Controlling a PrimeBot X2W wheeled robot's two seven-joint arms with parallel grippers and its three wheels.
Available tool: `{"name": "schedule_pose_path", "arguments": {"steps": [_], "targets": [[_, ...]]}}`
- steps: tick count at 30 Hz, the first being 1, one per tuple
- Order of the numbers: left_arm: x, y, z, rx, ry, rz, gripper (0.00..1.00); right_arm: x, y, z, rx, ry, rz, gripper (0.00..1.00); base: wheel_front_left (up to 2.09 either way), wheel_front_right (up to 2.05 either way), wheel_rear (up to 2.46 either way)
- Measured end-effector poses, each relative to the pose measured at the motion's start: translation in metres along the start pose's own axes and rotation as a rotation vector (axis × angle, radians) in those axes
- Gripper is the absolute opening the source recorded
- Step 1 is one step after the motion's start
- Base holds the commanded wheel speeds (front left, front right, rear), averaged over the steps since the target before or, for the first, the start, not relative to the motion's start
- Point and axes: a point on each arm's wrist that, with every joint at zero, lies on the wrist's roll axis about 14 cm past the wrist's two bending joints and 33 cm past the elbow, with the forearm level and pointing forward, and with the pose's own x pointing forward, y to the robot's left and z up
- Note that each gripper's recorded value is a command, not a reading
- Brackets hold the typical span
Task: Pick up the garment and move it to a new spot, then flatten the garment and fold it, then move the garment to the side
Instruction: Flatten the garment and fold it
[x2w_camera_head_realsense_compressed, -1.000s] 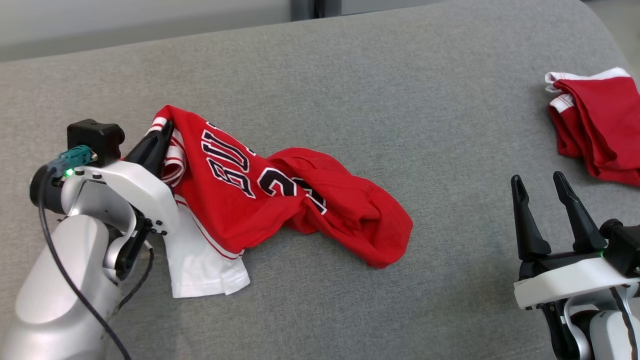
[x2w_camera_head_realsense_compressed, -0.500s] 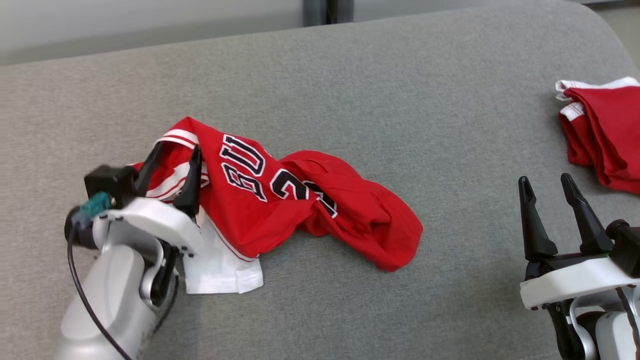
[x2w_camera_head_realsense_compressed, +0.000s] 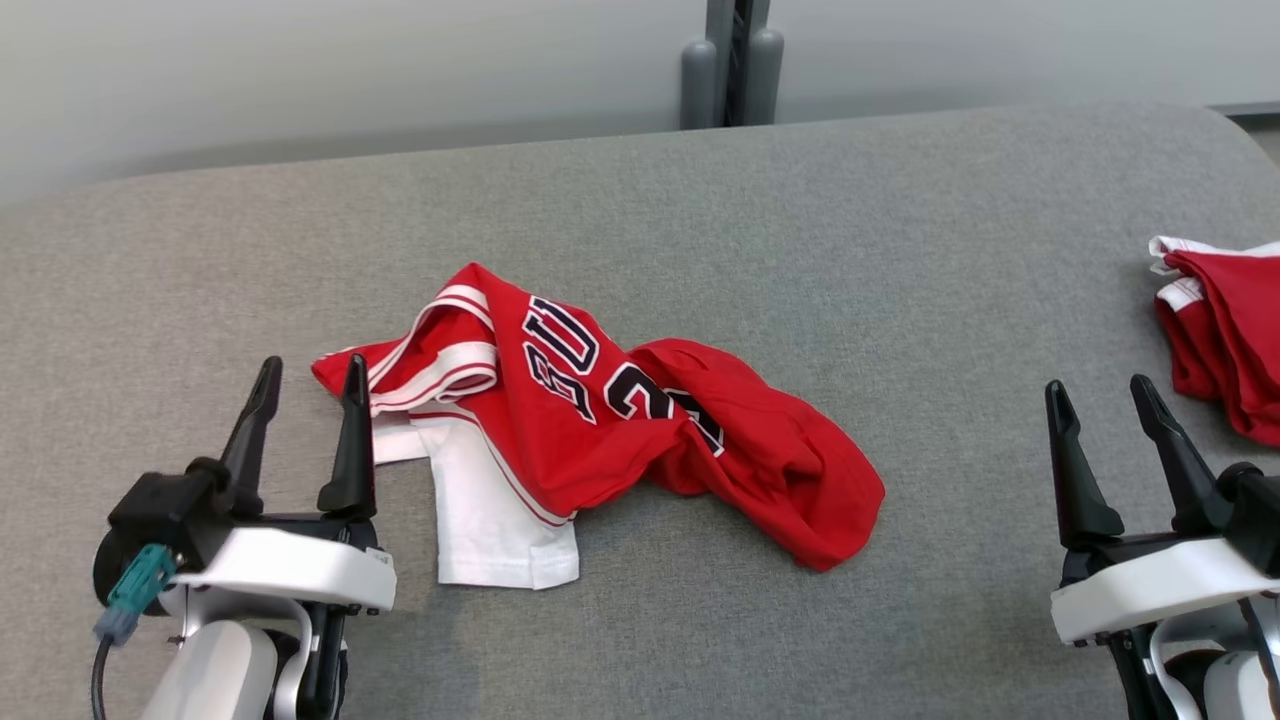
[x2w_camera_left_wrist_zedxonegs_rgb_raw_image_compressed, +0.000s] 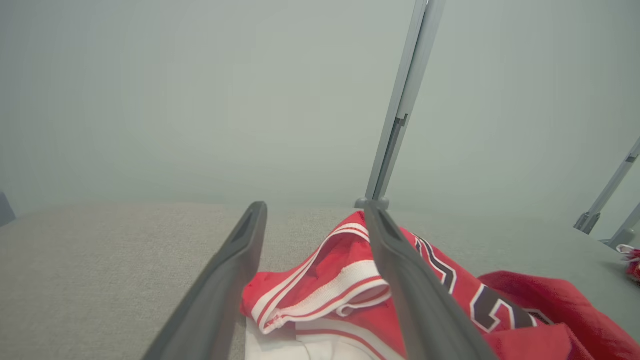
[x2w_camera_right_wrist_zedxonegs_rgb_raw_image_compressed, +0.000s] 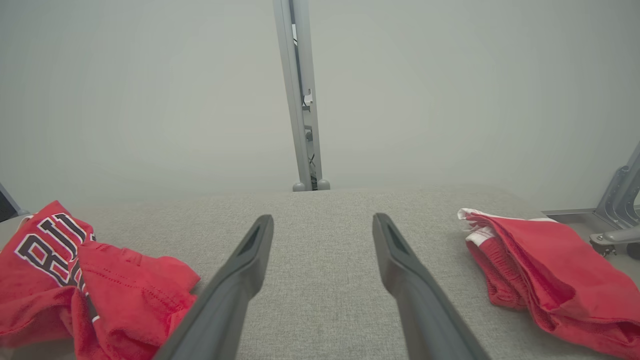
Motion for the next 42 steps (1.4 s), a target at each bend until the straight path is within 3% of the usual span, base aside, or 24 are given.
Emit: {"name": "schedule_pose_path", "arguments": {"steps": [9,17,27,42], "targets": [[-0.039,0.01,0.047,0.112,-0.145,0.066,1.0,-0.007,0.012,0.01,-0.012,-0.011,0.033,1.0,0.0,0.0,0.0],[-0.059,0.008,0.051,0.183,-0.114,0.076,1.0,-0.014,0.02,0.011,-0.017,-0.003,0.058,1.0,0.0,0.0,0.0],[-0.064,0.004,0.053,0.176,-0.102,0.074,1.0,-0.015,0.027,0.005,-0.012,0.021,0.076,1.0,0.0,0.0,0.0],[-0.06,0.018,0.037,0.158,-0.045,0.122,1.0,0.01,0.081,-0.093,-0.11,0.428,0.353,1.0,0.0,0.0,0.0]]}}
